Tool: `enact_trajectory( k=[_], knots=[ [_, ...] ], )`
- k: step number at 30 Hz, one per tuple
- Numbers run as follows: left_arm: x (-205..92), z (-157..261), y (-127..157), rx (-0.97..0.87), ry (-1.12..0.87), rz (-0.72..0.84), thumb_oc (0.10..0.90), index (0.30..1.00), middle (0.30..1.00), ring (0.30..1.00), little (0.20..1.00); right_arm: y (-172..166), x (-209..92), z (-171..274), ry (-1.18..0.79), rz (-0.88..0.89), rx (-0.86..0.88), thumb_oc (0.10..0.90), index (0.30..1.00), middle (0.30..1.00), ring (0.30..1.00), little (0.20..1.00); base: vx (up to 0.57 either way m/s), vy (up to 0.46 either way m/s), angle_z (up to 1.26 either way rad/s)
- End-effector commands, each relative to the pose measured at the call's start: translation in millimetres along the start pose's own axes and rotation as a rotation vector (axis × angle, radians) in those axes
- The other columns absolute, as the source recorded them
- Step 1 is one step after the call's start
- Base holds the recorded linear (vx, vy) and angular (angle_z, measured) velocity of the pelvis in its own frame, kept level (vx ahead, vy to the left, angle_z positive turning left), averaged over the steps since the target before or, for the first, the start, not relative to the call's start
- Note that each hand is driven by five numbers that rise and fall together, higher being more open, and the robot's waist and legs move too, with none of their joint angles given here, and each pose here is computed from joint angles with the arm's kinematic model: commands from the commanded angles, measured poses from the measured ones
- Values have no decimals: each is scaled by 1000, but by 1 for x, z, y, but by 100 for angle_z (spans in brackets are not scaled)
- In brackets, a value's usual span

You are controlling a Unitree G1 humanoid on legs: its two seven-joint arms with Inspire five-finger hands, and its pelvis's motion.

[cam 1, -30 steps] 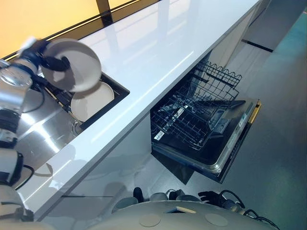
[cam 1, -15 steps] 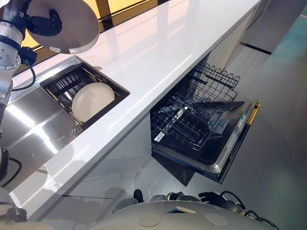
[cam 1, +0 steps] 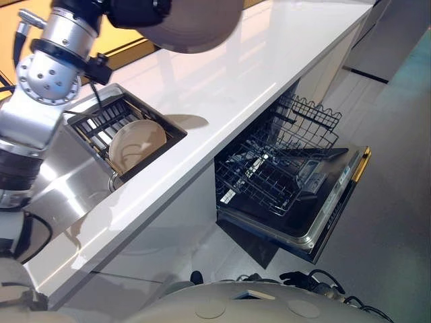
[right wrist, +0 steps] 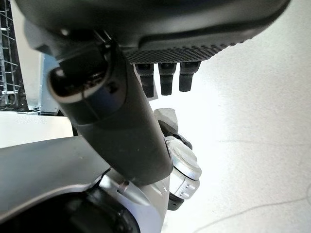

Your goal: Pick up plates and place into dishwasher.

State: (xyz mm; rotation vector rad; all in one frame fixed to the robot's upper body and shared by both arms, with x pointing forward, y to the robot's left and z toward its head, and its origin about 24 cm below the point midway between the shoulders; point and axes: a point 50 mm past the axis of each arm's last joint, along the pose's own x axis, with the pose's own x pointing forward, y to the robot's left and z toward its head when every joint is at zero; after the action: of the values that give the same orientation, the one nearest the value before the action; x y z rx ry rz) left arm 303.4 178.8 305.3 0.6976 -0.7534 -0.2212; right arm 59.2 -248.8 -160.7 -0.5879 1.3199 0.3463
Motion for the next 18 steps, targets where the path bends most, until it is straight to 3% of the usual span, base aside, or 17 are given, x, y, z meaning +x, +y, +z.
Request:
enact_trajectory(
  k=[1,9,18],
  knots=[
    [28,47,36,49,-212,103,100,300,300,300,200,8,5,38,-129,33,-8,800,900,900,900,900,0,0,0],
    [37,62,-26,186,-323,-122,100,300,300,300,200,12,5,43,-150,32,18,800,900,900,900,900,-10,-36,-2],
    [40,59,-64,142,-311,-182,100,300,300,300,200,16,6,47,-176,11,26,800,900,900,900,900,-16,-36,-2]
  ],
)
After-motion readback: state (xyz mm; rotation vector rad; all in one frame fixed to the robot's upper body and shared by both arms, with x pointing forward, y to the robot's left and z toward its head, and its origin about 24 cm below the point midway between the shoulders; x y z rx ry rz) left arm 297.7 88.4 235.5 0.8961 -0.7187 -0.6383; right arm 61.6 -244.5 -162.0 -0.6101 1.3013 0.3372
